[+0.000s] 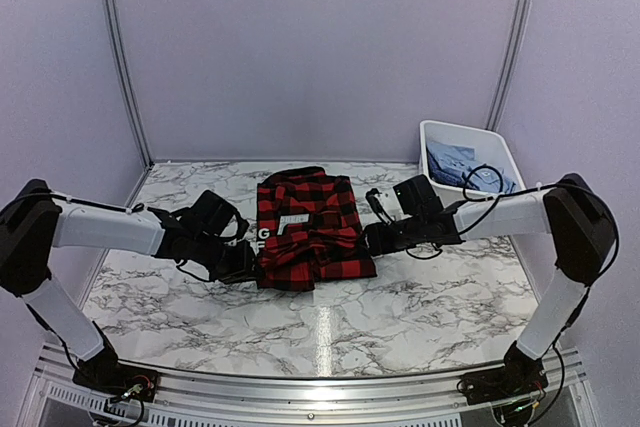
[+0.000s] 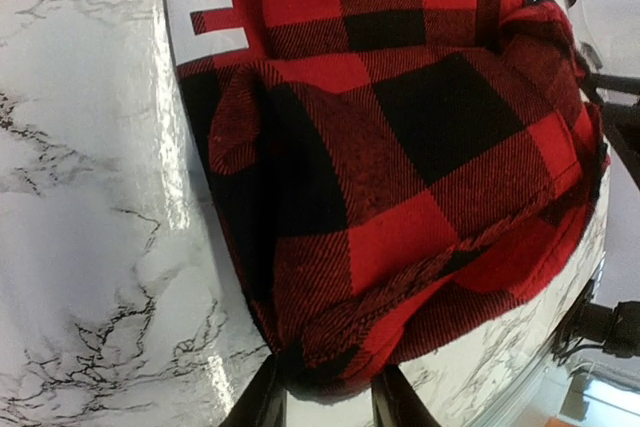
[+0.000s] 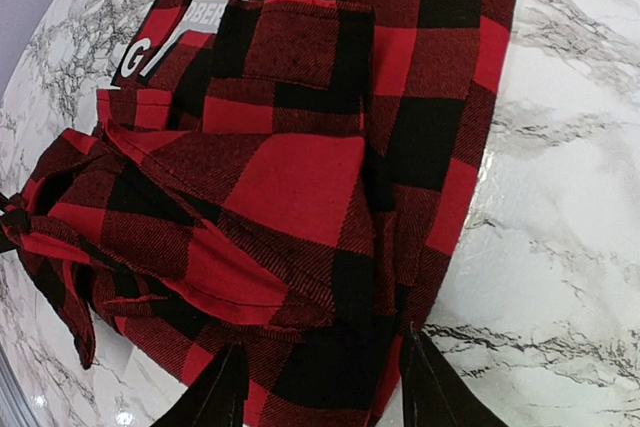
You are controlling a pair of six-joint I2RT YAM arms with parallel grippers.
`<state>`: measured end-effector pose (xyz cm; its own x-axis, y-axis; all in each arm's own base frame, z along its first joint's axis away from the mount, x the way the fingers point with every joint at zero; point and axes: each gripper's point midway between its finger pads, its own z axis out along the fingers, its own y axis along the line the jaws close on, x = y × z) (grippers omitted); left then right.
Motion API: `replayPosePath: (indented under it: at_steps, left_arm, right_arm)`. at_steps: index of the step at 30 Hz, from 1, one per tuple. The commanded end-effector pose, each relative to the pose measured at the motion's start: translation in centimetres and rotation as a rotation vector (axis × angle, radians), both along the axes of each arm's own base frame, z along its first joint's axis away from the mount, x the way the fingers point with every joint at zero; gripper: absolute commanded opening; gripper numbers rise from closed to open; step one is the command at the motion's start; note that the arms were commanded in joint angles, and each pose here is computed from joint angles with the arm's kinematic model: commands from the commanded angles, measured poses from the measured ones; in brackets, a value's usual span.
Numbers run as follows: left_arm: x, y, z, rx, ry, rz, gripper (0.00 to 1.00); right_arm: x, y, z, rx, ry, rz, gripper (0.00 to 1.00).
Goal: Fold and stack the long sleeve shirts
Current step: Adjust the 2/3-rectangle-folded shirt at the center of the board.
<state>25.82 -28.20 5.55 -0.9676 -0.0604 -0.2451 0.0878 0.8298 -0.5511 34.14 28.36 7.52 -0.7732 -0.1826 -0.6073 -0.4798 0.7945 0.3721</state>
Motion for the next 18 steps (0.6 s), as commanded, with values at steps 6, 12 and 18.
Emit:
replayPosePath:
  at_steps: [6, 12, 18]
  left_arm:
    - [3.6, -2.7, 3.2, -0.067, -0.107, 0.004, 0.17]
    - [5.8, -3.0, 3.6, -0.063, -0.124, 0.038, 0.05]
    - [10.0, -2.0, 4.5, -0.086, -0.138, 0.147, 0.0]
  right_arm:
    - [2.1, 1.6, -0.1, -0.001, -0.046, 0.007, 0.4]
    - [3.9, 2.3, 1.6, 0.01, -0.081, -0.016, 0.15]
    - [6.4, 2.6, 3.5, -0.011, -0.117, -0.071, 0.03]
